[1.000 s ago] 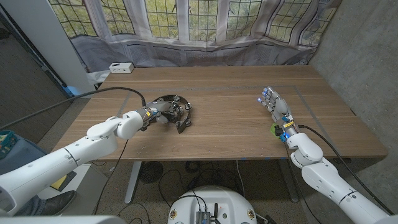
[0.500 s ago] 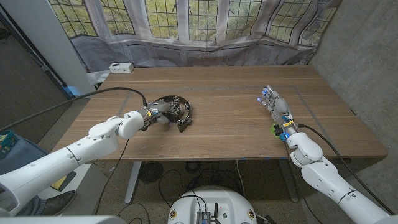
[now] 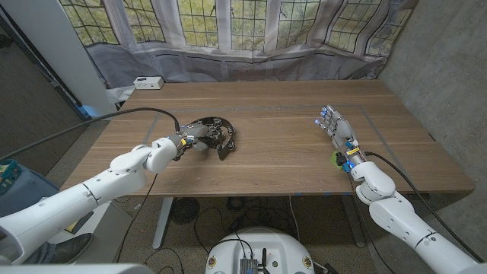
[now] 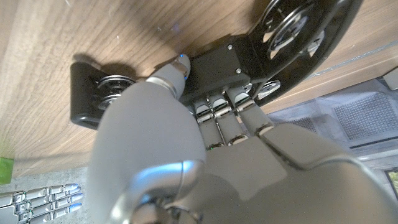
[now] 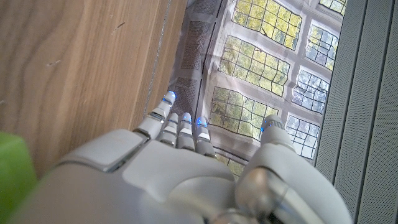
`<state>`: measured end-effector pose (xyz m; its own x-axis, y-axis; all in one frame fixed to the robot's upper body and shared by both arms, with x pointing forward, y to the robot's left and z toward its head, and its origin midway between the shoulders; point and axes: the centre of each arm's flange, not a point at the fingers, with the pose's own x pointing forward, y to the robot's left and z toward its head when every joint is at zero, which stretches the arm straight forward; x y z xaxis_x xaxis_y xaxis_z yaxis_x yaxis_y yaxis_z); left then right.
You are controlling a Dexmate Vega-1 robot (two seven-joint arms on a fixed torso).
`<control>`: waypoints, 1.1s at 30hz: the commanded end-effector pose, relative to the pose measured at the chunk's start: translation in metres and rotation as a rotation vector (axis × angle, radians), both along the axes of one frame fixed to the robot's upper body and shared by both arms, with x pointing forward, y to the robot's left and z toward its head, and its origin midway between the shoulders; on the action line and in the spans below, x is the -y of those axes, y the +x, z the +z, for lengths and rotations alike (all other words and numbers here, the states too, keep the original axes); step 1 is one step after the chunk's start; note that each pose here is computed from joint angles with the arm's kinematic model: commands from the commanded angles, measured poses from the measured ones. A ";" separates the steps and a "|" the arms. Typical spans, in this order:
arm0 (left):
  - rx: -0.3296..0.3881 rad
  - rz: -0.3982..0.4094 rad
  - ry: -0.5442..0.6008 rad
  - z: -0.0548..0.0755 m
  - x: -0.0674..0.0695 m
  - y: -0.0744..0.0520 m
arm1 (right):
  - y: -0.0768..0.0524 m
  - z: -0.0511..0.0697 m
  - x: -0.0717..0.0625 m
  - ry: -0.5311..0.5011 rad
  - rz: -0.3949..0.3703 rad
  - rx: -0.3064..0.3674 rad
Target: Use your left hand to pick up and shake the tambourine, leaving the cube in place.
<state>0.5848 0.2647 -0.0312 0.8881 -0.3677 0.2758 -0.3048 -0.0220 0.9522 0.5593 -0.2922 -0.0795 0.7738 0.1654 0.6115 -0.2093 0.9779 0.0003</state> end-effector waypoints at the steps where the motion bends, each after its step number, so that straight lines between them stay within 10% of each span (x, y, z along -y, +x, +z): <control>1: 0.018 0.012 0.011 -0.003 -0.001 -0.003 | -0.001 0.000 -0.002 -0.002 0.002 0.001; 33: 0.133 -0.019 -0.055 0.016 -0.002 -0.032 | -0.004 -0.003 -0.001 0.003 -0.004 0.011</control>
